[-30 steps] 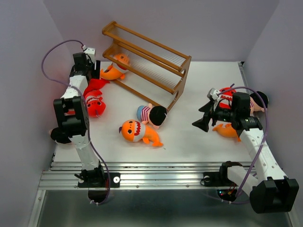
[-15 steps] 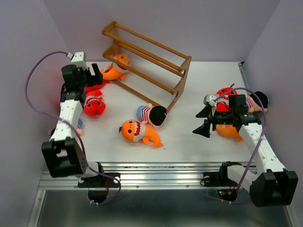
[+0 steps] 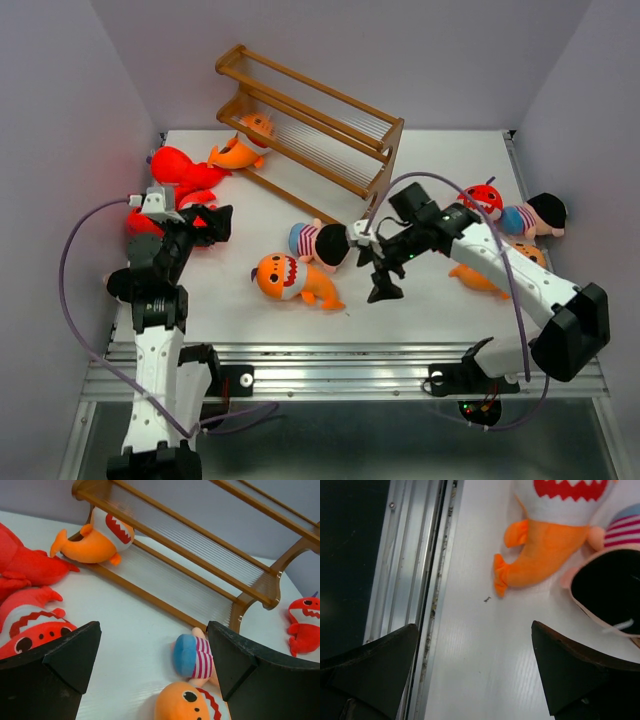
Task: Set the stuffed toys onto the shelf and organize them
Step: Place the stuffed toy onto shelf, then grab a stuffed toy with the right arm
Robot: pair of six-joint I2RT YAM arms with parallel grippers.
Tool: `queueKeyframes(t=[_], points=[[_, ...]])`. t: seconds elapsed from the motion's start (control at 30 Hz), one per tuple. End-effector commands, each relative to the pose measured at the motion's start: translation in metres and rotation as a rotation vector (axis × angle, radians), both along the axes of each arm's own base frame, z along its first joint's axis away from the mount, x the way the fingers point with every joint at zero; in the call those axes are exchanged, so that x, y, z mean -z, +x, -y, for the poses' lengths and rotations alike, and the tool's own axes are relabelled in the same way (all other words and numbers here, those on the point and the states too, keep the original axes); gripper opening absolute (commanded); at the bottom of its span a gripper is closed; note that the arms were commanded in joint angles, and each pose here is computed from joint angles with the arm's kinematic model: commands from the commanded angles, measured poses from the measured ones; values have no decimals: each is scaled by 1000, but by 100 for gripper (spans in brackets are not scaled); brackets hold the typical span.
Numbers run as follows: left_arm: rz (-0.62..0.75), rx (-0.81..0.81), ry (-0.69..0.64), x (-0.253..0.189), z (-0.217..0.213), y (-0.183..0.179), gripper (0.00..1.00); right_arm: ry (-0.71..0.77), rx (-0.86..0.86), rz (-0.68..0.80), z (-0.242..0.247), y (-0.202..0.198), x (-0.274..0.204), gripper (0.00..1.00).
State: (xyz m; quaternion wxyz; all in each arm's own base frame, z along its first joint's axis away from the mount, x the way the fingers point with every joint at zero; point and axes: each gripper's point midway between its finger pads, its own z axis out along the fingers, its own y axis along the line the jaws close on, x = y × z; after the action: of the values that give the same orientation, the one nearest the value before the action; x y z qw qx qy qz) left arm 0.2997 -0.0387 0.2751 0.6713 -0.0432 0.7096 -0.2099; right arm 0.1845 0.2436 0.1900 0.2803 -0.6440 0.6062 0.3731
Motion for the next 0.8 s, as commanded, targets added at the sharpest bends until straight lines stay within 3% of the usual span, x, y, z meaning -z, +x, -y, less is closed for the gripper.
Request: queueKeyframes(t=[0.0,0.17,0.37,0.6,0.77], points=[[93,-8,69,-14,0,-22,99,-75,-7,67,-55,15,-2,100],[157,-56,92,-20,-6,-43,99,-91,18,84,-125,29,-5,100],[155,-81,116,-23,-11,-43,99,-98,110,36,-199,65,1,100],[159,-83,104,-23,-10,-46,98,-166,15,24,-219,77,51,100],[173,-98,104,-27,-12,-48,98,-239,57,42,-215,89,84,98]])
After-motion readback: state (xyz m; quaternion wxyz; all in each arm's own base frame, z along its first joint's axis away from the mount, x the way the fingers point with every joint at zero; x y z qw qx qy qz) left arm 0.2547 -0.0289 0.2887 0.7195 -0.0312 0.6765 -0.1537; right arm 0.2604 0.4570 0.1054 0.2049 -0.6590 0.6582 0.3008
